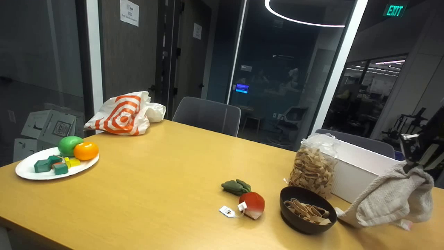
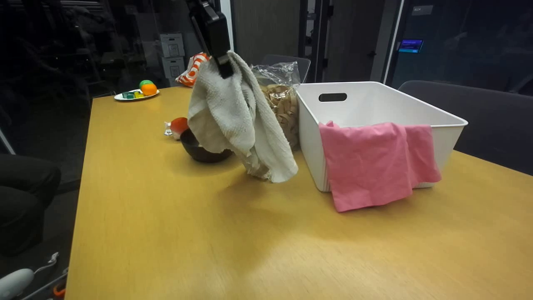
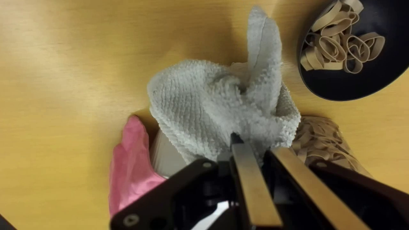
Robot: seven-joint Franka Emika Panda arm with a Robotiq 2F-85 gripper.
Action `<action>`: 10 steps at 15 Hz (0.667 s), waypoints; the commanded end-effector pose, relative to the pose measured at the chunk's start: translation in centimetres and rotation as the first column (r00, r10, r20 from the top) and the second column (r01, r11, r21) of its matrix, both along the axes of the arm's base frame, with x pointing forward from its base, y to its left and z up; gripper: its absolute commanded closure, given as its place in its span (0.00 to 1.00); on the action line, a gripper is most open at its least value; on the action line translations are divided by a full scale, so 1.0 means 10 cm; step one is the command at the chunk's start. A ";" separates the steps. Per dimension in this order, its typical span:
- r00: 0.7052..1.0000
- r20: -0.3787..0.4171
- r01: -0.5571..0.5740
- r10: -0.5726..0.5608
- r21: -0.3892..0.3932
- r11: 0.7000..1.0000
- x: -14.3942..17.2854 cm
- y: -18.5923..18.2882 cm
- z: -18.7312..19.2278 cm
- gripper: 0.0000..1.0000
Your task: Put the pink shirt and white towel on the edges of the basket
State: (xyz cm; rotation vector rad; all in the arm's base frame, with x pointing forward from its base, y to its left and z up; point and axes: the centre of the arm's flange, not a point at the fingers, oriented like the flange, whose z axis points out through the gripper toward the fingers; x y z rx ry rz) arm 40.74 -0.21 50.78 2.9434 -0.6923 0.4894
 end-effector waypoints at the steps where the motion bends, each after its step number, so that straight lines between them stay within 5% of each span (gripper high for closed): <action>1: 0.999 0.030 -0.031 0.035 -0.108 0.994 0.45 0.04 0.17 0.94; 5: 0.993 0.105 -0.024 0.059 -0.312 0.950 0.84 0.00 0.15 0.96; 10: 0.977 0.196 0.035 0.085 -0.540 0.841 1.23 -0.13 -0.02 0.96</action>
